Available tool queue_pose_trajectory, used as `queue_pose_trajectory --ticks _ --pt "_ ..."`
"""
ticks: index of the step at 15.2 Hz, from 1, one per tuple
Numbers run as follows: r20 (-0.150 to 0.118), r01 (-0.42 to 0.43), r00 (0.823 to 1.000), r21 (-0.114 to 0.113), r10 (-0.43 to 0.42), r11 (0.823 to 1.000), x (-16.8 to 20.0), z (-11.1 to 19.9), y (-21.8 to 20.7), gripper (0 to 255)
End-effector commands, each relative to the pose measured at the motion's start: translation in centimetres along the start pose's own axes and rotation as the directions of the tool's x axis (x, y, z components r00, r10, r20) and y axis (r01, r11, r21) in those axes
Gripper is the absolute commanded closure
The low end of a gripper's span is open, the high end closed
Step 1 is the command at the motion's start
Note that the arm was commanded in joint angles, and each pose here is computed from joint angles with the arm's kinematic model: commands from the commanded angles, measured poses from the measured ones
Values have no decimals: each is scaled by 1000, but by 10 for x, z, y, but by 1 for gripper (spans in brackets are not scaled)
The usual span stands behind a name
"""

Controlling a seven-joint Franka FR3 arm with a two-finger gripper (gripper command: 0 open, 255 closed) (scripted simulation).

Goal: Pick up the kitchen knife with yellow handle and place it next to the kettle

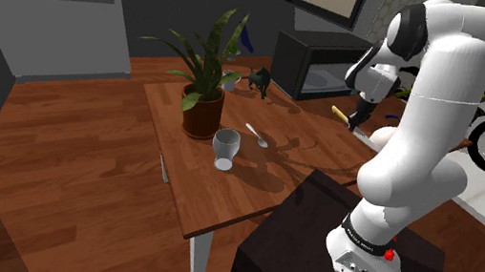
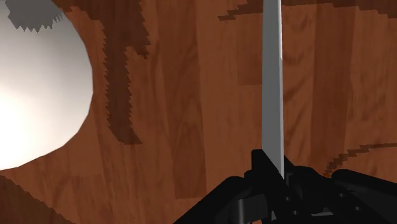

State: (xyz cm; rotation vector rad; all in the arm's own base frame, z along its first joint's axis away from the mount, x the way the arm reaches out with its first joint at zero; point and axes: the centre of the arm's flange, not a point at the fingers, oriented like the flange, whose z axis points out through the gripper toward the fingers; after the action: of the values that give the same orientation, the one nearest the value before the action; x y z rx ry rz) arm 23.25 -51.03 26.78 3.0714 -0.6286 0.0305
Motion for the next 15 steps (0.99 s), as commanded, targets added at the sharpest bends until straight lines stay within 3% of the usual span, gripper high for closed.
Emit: queue_pose_trajectory --ticks 1,15 --pt "0 0 1000 0 0 1000 0 12 0 255" --pt "0 0 1000 0 0 1000 -2 88 0 255"
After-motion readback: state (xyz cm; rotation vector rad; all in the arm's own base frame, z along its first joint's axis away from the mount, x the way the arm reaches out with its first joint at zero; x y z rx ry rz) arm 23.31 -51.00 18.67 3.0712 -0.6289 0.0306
